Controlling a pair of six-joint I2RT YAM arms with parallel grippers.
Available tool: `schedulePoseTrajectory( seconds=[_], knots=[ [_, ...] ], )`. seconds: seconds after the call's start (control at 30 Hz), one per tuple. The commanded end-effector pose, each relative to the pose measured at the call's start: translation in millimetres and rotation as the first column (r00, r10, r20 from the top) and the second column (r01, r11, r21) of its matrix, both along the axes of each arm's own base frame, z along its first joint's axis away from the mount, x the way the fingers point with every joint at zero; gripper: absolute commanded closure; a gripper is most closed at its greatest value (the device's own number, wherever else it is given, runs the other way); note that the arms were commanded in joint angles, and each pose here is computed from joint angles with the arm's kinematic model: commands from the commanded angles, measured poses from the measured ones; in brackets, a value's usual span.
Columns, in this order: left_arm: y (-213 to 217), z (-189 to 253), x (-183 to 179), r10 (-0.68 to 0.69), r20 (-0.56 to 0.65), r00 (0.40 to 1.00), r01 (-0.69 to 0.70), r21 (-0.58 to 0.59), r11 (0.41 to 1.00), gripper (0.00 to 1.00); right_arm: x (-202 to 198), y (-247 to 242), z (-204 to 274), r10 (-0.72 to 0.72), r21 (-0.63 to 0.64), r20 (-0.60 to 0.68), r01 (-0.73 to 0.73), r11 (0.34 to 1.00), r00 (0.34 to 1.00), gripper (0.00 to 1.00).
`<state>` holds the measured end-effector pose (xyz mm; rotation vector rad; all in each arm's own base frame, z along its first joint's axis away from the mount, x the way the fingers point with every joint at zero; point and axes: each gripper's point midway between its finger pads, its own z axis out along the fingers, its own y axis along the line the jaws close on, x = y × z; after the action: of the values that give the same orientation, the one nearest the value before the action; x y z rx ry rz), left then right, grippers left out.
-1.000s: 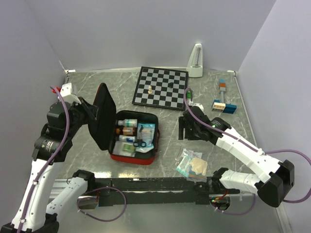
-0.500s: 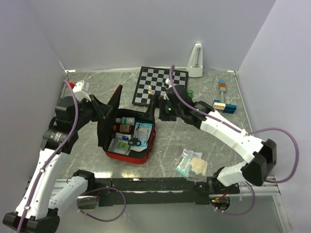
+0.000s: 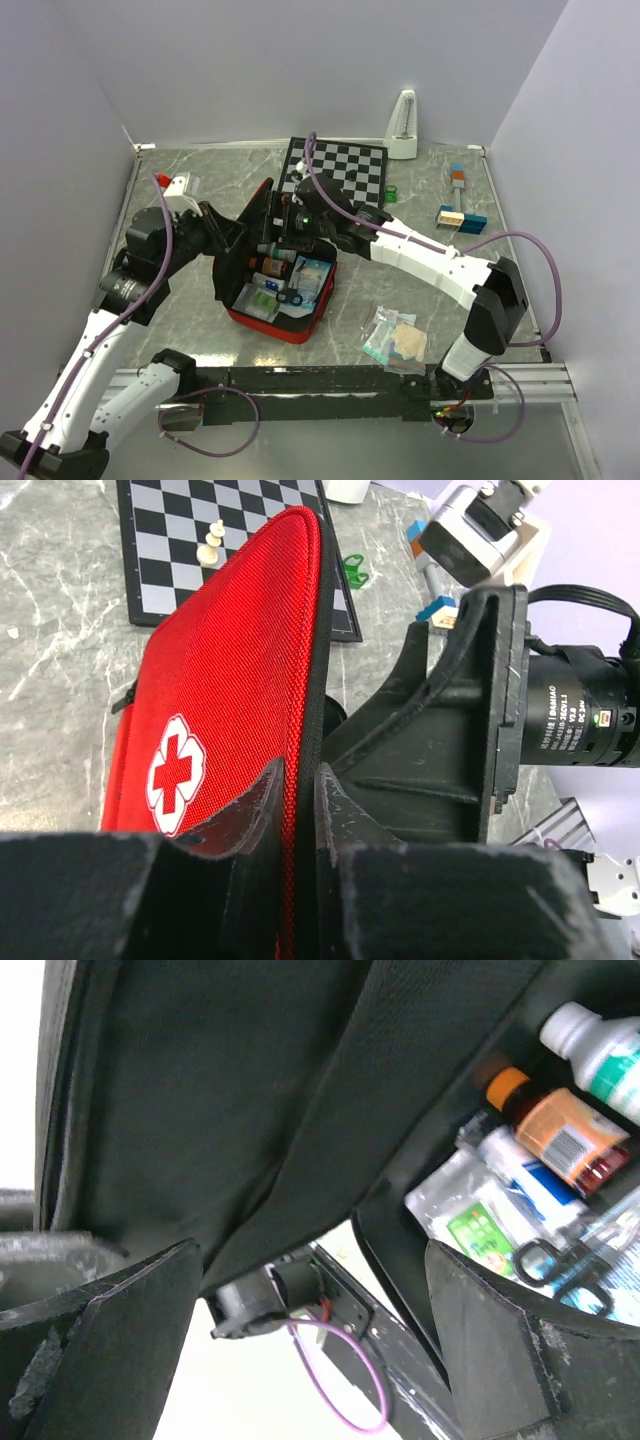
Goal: Organize the medicine kit
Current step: Pick up the lid from the medicine box.
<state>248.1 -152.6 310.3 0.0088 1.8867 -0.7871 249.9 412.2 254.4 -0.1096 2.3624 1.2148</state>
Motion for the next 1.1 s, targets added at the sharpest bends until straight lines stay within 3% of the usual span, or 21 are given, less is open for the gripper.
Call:
schedulePoseTrajectory(
  seconds=[0.0,0.17,0.37,0.77,1.07],
  knots=[
    [-4.4,27.4,1.2,0.001,0.101,0.995,0.002,-0.030,1.000,0.99,9.4,15.5,21.6,-0.028,0.090,-0.001,0.028,0.996,1.000,0.02],
    [-1.3,23.1,2.6,0.024,0.096,0.995,-0.022,-0.020,1.000,0.99,15.2,22.6,9.8,-0.051,0.085,-0.033,0.053,0.995,0.998,0.03],
    [6.1,27.9,3.1,0.061,0.119,0.991,-0.060,-0.014,0.998,0.99,18.7,23.7,-13.1,-0.069,-0.009,-0.090,0.069,0.998,0.994,0.06],
    [30.9,25.7,7.4,0.184,0.122,0.975,-0.189,0.033,0.981,0.99,13.1,-3.3,-21.3,-0.113,-0.089,-0.066,0.107,0.990,0.991,0.13],
    [29.8,18.0,9.1,0.178,0.110,0.978,-0.184,0.048,0.982,0.99,10.2,-5.9,-12.7,-0.103,-0.072,-0.049,0.099,0.992,0.993,0.10]
  ],
)
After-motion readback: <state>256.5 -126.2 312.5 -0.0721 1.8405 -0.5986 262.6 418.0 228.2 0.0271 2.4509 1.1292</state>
